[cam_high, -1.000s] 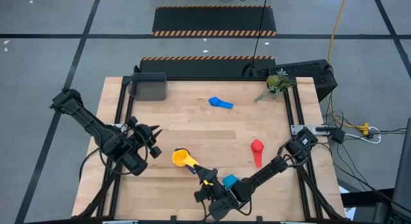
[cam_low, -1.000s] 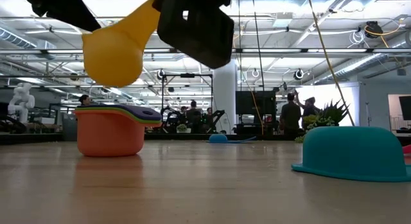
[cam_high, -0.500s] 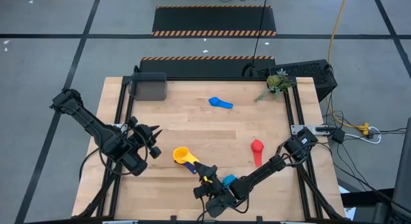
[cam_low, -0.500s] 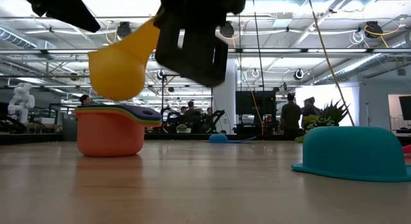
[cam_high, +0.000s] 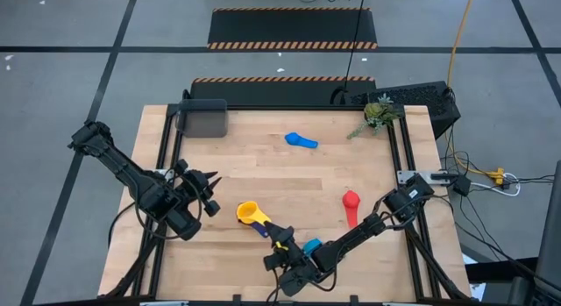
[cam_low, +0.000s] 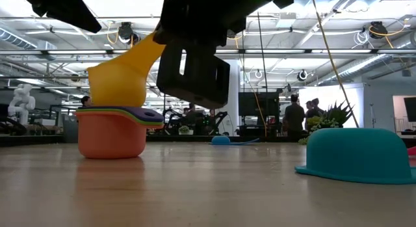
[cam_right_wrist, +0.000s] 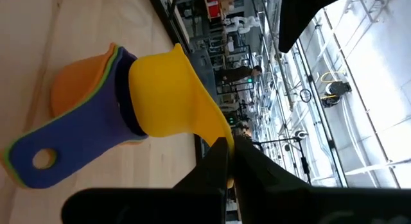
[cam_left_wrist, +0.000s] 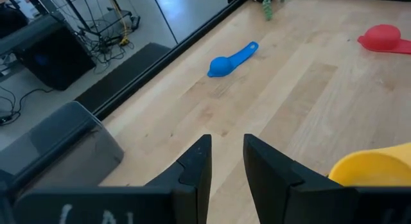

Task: Nest measuring cups in basket
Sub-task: Stack the yellow measuring cup on top of the purple measuring cup

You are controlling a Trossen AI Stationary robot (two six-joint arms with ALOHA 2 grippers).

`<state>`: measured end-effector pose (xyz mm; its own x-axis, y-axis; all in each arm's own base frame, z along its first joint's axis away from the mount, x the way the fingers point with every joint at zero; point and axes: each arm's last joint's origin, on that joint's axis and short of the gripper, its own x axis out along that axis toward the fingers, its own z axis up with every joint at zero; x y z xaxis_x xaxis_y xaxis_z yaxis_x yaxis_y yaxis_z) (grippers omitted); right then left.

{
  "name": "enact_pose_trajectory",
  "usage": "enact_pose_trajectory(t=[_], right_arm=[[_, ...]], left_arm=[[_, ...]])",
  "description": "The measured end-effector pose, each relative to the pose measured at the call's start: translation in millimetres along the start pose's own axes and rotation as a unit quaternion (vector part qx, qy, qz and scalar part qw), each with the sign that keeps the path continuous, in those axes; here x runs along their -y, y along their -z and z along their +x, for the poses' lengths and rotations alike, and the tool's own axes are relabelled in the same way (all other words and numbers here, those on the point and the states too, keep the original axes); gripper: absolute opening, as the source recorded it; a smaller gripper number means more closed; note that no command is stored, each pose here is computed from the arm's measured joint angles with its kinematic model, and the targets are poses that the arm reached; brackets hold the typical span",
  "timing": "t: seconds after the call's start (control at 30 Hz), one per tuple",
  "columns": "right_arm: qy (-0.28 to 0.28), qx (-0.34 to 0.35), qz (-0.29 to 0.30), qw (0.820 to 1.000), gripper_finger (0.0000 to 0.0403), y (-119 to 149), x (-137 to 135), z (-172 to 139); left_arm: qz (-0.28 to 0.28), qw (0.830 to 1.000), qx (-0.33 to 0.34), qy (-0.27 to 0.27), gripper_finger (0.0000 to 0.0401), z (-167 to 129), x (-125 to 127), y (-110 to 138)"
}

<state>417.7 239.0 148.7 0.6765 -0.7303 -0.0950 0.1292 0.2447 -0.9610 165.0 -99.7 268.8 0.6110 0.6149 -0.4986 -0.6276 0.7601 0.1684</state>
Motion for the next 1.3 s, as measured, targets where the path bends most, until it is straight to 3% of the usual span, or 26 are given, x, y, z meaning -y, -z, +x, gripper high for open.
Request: enact_pose_trajectory(t=[0.6, 0.87, 1.3], right_arm=[[-0.008, 0.004, -0.007, 1.0, 0.0012, 0.9, -0.4, 3.0], [-0.039, 0.03, -0.004, 0.999, 0.0016, 0.4, -3.2, 2.5], [-0.051, 0.04, -0.008, 0.998, 0.0078, 0.2, -4.1, 2.5]], left_arm=[[0.001, 1.0, 0.0, 0.0, 0.0093, 0.0, 0.0, 0.0], [0.001, 1.0, 0.0, 0.0, 0.0093, 0.0, 0.0, 0.0], [0.0, 1.0, -0.001, 0.0, 0.0093, 0.0, 0.0, 0.0]])
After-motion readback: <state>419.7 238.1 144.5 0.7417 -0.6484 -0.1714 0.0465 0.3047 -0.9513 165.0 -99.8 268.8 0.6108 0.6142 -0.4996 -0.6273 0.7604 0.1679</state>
